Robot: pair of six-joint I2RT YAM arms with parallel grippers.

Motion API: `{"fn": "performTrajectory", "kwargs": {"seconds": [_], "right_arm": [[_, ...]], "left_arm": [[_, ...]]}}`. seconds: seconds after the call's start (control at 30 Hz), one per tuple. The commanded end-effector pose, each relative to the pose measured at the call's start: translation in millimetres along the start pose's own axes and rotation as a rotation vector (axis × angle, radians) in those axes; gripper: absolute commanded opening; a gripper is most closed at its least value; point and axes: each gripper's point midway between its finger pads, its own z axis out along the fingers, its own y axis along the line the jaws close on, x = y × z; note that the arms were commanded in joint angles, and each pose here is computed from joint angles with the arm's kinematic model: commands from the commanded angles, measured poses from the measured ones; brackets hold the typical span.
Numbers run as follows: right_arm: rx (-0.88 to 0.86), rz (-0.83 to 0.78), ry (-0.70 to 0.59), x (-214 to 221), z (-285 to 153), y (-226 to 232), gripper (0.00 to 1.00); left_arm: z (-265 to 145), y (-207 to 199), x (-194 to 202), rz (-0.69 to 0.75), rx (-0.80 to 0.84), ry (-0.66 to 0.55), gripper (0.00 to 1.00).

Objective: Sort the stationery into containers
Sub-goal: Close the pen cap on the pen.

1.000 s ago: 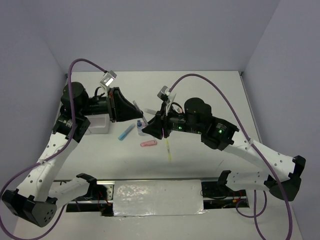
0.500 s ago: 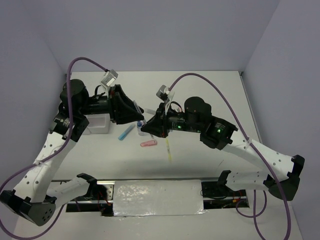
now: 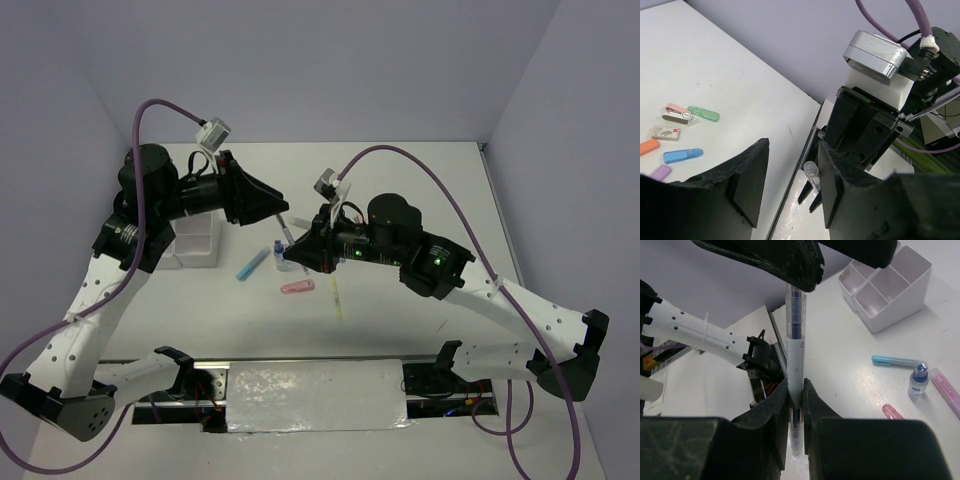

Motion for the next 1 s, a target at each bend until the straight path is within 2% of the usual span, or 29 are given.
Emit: {"fn": "performTrajectory", "kwargs": {"seconds": [0.0,0.2,0.3,0.33,0.47,0.6,0.77,0.97], "right_arm": [[0.004,-0.025,-0.047,-16,-6,4,0.0],[0.022,-0.031,-0.043,-17,-4,-1,0.0],[0.038,-0.028,-0.048,-19,-2,-3,0.0],[0.045,-0.023,-0.051,-19,-2,-5,0.0],[0.062,-0.017,-0.073,-28,-1,-6,0.0],[0.069,-0.014,-0.102,-40,0,-5,0.0],[0.108,0.002,-0.17,-54,-1,-12,0.0],[0.058,-0.023,-0.383,-95,-6,-2,0.0]], "left_arm": [[0,0,-16,0.032,-0.032,-0.042,0.55],[1,-10,-12,0.031,0.04,-0.044,0.52],[1,-13,-8,0.023,0.068,-0.03,0.36],[1,-13,-7,0.019,0.073,-0.026,0.28],[3,-8,2,0.003,0.076,-0.01,0.18],[4,-4,9,-0.01,0.076,0.009,0.0],[3,-1,14,-0.022,0.054,0.017,0.0],[2,7,23,-0.071,0.022,-0.005,0.0]]}}
